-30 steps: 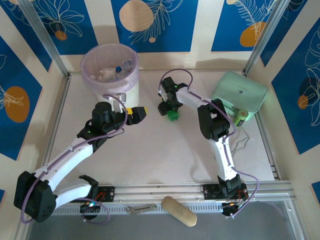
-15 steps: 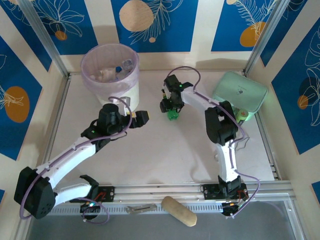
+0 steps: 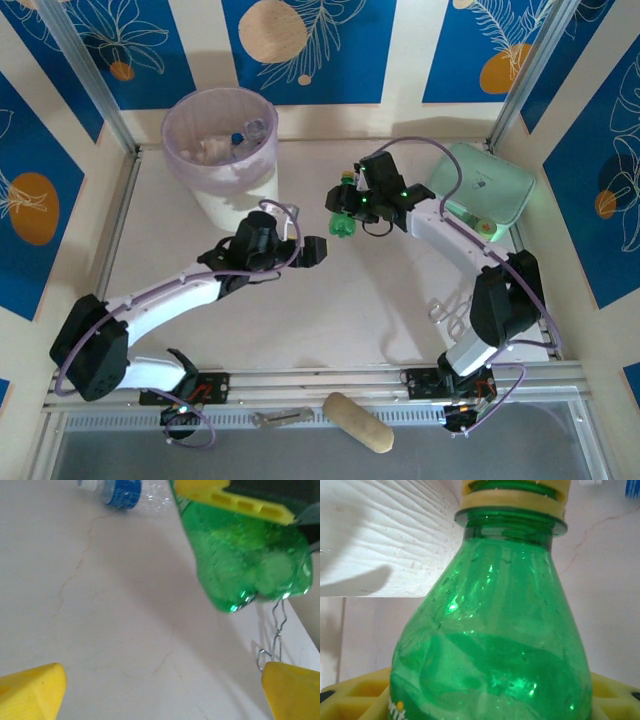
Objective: Put the plastic bottles in the bin
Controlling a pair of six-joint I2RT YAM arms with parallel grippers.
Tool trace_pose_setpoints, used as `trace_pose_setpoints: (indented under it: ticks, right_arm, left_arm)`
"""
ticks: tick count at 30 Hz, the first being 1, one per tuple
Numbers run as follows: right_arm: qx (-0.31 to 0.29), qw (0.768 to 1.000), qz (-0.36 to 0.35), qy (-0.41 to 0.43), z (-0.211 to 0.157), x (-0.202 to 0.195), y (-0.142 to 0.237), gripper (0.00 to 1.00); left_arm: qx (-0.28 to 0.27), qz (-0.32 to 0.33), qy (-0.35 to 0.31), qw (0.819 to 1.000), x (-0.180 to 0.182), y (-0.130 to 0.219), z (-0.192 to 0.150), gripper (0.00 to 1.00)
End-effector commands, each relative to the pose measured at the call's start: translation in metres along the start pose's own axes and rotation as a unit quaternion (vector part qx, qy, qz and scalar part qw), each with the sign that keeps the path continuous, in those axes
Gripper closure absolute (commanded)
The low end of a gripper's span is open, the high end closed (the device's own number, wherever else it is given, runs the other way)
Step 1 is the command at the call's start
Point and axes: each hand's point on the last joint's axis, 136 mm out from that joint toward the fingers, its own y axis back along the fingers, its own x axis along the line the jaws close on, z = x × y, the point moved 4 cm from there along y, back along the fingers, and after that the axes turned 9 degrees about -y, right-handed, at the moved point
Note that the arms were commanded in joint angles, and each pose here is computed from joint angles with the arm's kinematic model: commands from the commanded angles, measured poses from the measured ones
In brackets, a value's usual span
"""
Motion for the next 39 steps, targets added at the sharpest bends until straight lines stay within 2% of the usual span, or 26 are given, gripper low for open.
trace_pose_setpoints:
  ticks: [1,7,12,17,25,33,39]
  right_arm:
    - [-0.006,0.998,0.052,-0.045,-0.006,0.016,0.01,0.5]
    - [0.012,0.995,0.068,-0.07,-0.02,0.018,0.009,0.51]
    - [0.032,0.992,0.092,-0.085,-0.03,0.027,0.009,0.51]
    - [0.03,0.991,0.096,-0.087,-0.036,0.03,0.011,0.52]
    - [-0.001,0.995,0.062,-0.081,-0.033,0.016,0.012,0.52]
    - [-0.01,0.995,0.059,-0.077,-0.03,0.014,0.015,0.52]
    - [0.002,0.992,0.095,-0.081,-0.032,0.025,0.022,0.52]
  left_arm:
    - [-0.041,-0.042,-0.022,0.998,-0.022,-0.004,0.026,0.01]
    - [-0.035,-0.091,-0.03,0.995,-0.042,-0.019,0.029,0.03]
    - [-0.031,-0.095,-0.03,0.995,-0.043,-0.025,0.028,0.08]
    - [-0.048,-0.088,-0.034,0.994,-0.042,-0.022,0.032,0.1]
    - [-0.047,-0.147,-0.04,0.987,-0.06,-0.017,0.037,0.08]
    - [-0.036,-0.137,-0.038,0.989,-0.056,-0.011,0.029,0.06]
    - [-0.038,-0.129,-0.042,0.99,-0.053,-0.015,0.028,0.09]
